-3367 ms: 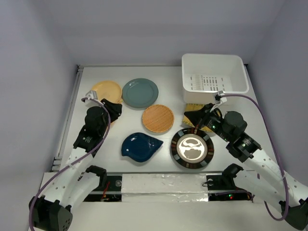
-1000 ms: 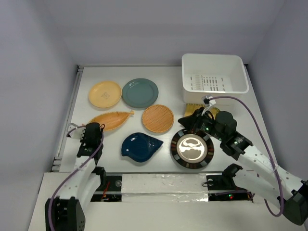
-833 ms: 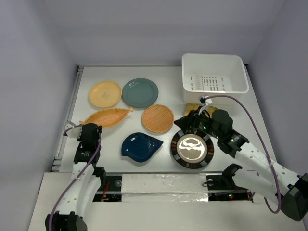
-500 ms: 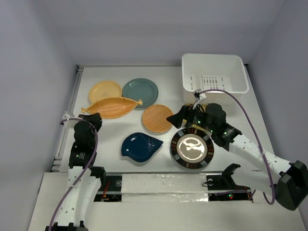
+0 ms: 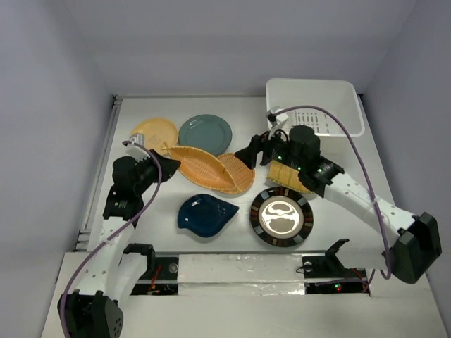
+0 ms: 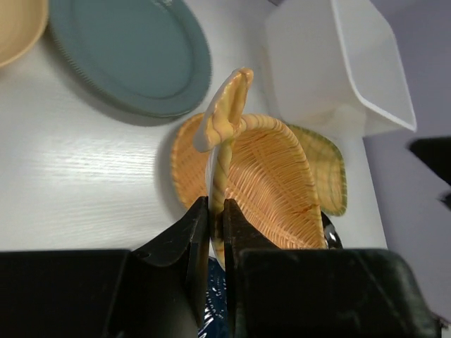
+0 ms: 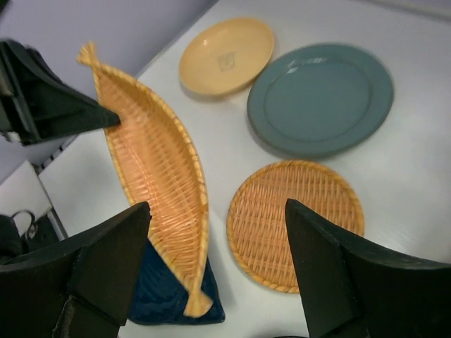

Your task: Place the plates into the plastic bin on the countertop

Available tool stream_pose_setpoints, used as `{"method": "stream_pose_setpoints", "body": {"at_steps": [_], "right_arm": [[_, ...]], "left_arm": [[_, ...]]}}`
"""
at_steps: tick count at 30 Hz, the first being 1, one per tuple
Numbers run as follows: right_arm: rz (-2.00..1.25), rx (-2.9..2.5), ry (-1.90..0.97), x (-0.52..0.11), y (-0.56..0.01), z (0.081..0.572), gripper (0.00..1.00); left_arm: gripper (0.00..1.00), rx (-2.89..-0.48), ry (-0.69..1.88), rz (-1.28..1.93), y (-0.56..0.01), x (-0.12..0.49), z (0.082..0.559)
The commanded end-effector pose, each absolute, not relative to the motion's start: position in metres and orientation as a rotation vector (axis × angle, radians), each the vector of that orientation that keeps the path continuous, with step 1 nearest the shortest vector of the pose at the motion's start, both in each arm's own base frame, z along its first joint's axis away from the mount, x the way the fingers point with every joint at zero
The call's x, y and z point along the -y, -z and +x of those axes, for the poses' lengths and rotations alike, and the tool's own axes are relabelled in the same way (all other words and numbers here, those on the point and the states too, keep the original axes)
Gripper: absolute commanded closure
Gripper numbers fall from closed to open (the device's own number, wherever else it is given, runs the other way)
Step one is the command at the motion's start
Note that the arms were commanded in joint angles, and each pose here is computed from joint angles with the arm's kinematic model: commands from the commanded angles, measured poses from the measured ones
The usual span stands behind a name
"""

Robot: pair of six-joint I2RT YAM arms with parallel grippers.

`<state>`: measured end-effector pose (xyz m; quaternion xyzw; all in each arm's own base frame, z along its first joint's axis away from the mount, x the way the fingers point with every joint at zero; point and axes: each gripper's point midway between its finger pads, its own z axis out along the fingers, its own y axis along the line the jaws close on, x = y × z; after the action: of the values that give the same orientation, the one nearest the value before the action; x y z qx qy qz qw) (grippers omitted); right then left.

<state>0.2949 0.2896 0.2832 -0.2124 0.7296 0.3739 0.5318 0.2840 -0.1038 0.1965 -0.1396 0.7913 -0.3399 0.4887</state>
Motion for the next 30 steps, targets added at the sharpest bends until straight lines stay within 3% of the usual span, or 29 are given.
{"method": "stream_pose_setpoints", "body": {"at_steps": [1,18,20,21,23,24,25,26,29,30], "right_arm": [[-0.620,-1.788,-0.954,-0.310,-0.268,0.291,0.18],[-0.651,-1.852,-1.310,-0.361,-0.240,0.273,0.36],[-0.638,-1.861,-1.297,-0.361,-0.237,0.277,0.47],[-0.633,-1.865,-1.291,-0.361,-0.236,0.278,0.64],[-0.616,-1.869,-1.270,-0.361,-0.237,0.283,0.80],[-0.602,-1.870,-1.265,-0.361,-0.239,0.285,0.98],[-0.564,-1.862,-1.239,-0.358,-0.245,0.290,1.00],[-0.531,-1.857,-1.219,-0.356,-0.249,0.294,1.00],[-0.395,-1.809,-1.123,-0.339,-0.276,0.313,1.00],[-0.357,-1.791,-1.099,-0.331,-0.284,0.319,1.00]], "left_arm": [[1.00,-1.768,0.957,-0.045,-0.257,0.132,0.277],[1.00,-1.720,1.072,0.186,-0.279,0.170,0.249],[1.00,-1.720,1.075,0.190,-0.279,0.171,0.249],[1.00,-1.719,1.080,0.195,-0.279,0.172,0.248],[1.00,-1.720,1.083,0.197,-0.279,0.172,0.248],[1.00,-1.719,1.087,0.199,-0.279,0.172,0.247],[0.97,-1.719,1.086,0.197,-0.279,0.172,0.248],[0.85,-1.722,1.083,0.197,-0.278,0.172,0.247],[0.63,-1.741,1.048,0.189,-0.274,0.168,0.249],[0.61,-1.742,1.025,0.174,-0.274,0.166,0.252]]}}
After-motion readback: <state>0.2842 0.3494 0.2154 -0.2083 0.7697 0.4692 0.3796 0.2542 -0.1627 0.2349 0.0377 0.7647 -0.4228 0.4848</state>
